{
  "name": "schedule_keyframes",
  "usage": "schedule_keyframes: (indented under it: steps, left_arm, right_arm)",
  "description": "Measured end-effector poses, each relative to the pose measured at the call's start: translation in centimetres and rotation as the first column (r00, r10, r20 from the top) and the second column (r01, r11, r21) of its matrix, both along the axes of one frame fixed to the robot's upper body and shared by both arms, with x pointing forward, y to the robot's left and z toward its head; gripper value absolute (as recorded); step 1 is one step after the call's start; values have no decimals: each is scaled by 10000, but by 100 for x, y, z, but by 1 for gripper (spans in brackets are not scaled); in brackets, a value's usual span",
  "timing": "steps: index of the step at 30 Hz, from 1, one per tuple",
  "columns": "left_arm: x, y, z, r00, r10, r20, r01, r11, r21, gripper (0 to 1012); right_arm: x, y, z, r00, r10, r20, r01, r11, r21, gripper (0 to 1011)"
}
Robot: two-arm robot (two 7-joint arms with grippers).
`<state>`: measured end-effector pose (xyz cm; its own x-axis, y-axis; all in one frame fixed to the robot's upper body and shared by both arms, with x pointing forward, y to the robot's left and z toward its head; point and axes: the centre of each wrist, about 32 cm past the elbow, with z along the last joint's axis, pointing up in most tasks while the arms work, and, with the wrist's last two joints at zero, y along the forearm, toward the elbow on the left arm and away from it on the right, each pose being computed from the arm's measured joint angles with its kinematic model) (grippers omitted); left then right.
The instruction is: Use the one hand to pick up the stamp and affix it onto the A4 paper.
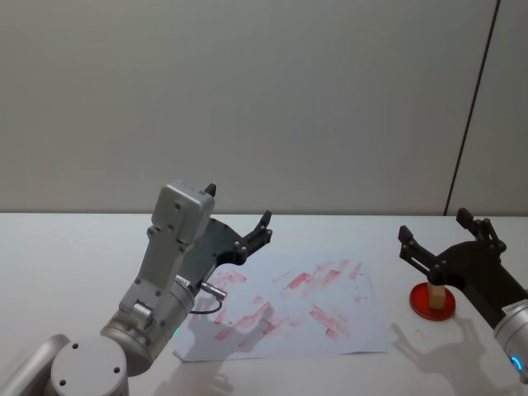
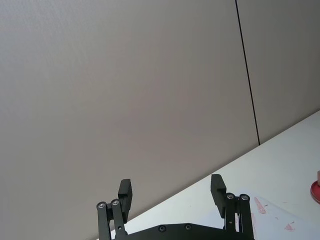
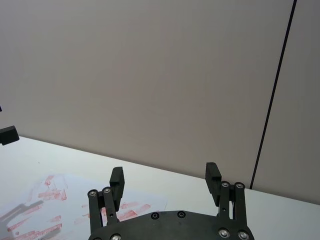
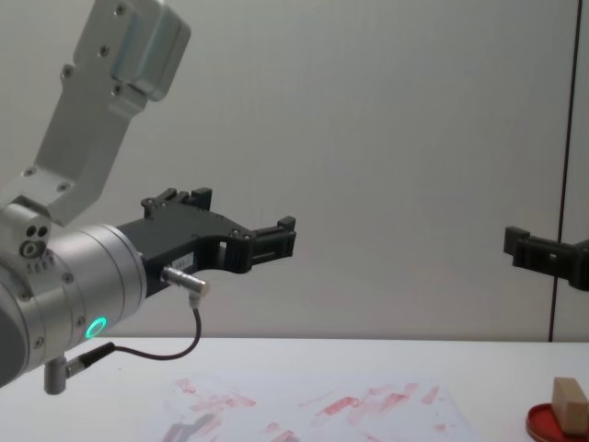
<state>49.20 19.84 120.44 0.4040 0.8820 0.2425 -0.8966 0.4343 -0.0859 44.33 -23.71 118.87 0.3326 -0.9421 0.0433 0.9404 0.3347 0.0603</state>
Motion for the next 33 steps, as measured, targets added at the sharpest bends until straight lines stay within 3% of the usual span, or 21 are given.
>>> schedule_keyframes:
  steps: [33]
  left_arm:
    - [0,0,0,10000,0,0,0,10000,0,1002]
  right_arm:
    - [0,0,0,10000,0,1,0,10000,0,1001]
